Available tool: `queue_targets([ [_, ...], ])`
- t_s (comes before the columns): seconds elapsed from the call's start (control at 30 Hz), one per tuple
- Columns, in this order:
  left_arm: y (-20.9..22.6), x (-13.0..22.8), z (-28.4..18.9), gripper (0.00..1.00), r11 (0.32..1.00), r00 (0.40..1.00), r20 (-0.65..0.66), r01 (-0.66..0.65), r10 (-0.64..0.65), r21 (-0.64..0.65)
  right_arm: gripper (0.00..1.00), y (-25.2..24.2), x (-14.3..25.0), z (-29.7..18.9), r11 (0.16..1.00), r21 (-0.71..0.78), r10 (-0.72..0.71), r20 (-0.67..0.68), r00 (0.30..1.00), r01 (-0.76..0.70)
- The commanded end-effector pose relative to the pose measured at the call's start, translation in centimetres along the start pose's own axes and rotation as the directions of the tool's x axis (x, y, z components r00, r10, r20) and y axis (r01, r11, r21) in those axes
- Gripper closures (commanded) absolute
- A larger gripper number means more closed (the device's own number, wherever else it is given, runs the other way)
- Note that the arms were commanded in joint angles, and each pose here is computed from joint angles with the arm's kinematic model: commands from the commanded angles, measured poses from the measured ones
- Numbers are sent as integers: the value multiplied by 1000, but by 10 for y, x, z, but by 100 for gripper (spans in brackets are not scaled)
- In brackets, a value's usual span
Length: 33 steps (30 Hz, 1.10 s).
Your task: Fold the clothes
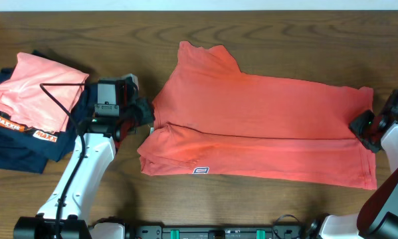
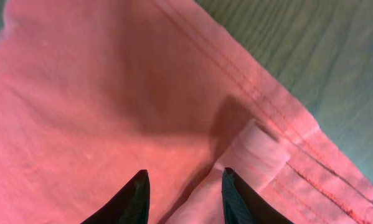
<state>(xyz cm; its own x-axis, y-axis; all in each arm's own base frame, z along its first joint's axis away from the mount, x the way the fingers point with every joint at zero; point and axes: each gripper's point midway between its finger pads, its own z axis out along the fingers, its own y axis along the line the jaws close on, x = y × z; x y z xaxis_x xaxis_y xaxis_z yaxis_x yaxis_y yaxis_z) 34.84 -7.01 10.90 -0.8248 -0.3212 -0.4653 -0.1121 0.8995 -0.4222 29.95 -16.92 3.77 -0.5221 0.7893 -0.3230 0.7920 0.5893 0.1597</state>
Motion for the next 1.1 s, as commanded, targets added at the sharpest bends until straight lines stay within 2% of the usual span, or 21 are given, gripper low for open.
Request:
queue_targets([
  [0.0, -5, -12, -3, 73, 999, 998, 48, -46, 46, 13, 64, 4, -4, -11, 1000, -27, -8, 8, 1000, 8],
  [0.2, -18, -29, 4, 73, 994, 993, 55, -111, 109, 22, 61, 8, -2, -51, 997, -54, -53, 13, 999, 54],
  [0.4, -28, -16, 21, 73, 990, 990, -3, -138, 138, 34, 60, -35, 29, -73, 989, 139, -52, -61, 997, 60],
  [0.5, -34, -12, 25, 73, 985, 986, -10, -168, 169, 41, 67, -44, 46, -64, 984, 163, -57, -118, 991, 76],
  [0.67, -34, -5, 25, 73, 984, 984, -33, -176, 177, 40, 86, -52, 73, -37, 984, 166, -35, -180, 983, 66],
  [0.83, -31, 2, 25, 72, 985, 983, -64, -169, 170, 30, 88, -58, 75, -14, 983, 172, -39, -139, 990, 63],
  [1.07, -29, 6, 25, 72, 986, 983, -80, -165, 166, 25, 94, -49, 58, 3, 989, 142, -38, -66, 997, 47],
])
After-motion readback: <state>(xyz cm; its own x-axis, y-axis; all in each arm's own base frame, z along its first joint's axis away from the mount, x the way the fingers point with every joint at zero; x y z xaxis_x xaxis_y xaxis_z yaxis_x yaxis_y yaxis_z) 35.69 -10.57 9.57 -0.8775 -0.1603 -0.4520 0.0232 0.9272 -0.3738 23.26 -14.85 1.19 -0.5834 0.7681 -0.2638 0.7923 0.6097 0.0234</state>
